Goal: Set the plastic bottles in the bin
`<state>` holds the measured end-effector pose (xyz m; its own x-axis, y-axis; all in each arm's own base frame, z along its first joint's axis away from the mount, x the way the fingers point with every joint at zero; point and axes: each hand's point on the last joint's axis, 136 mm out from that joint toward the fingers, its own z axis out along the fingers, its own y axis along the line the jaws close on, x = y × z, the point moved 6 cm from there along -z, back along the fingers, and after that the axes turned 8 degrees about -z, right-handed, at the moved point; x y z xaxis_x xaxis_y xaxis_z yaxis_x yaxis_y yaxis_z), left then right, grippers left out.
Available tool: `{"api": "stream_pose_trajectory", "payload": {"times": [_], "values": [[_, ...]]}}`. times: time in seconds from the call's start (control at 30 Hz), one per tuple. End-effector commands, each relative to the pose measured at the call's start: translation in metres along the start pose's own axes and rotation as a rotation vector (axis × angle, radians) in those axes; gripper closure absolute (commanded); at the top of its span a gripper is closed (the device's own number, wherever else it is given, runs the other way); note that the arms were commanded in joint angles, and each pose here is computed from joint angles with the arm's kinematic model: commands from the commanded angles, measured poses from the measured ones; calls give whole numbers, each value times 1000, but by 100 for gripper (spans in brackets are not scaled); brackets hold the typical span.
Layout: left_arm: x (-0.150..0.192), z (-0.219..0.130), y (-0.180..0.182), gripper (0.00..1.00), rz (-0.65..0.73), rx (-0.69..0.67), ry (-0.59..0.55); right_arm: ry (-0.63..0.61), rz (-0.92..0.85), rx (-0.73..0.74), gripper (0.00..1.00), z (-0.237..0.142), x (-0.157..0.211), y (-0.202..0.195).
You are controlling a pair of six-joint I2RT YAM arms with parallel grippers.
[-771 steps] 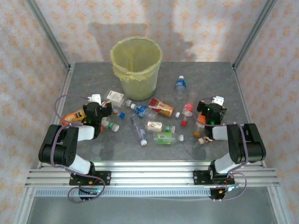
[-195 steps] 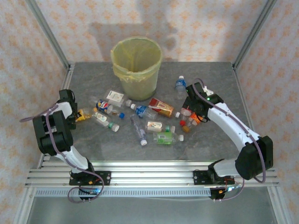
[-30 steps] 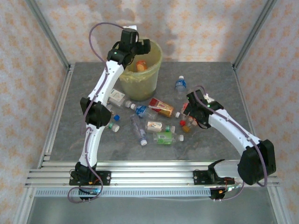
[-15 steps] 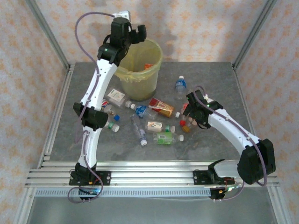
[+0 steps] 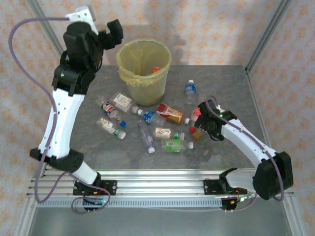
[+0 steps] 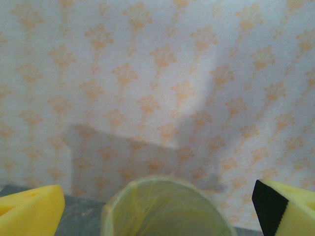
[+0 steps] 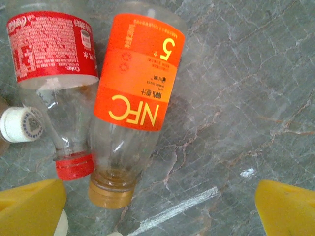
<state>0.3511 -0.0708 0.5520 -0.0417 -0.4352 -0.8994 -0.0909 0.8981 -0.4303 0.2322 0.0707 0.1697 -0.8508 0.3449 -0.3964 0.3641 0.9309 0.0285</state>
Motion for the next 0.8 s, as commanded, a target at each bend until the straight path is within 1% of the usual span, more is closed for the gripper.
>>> {"api": "stream_pose_trajectory", "payload": {"times": [0.0, 0.13, 0.3, 0.5, 0.57, 0.67, 0.77], "values": [[21, -6, 23, 0, -24, -83, 15, 26, -7, 6, 1, -3, 11, -4], [42, -36, 53, 0, -57, -150, 20, 39, -20, 3, 1, -1, 16, -2], [80, -68, 95, 0, -80, -256, 49, 48, -26, 0, 1, 1, 20, 1], [131, -93, 139, 0, -86, -382, 120, 57, -17, -7, 1, 6, 22, 4], [142, -100, 151, 0, -106, -430, 121, 65, -15, -14, 1, 7, 22, 7], [153, -109, 167, 0, -121, -489, 88, 84, -16, -17, 1, 11, 20, 12], [159, -116, 177, 0, -143, -517, 52, 98, -22, -27, 1, 16, 19, 19]]}}
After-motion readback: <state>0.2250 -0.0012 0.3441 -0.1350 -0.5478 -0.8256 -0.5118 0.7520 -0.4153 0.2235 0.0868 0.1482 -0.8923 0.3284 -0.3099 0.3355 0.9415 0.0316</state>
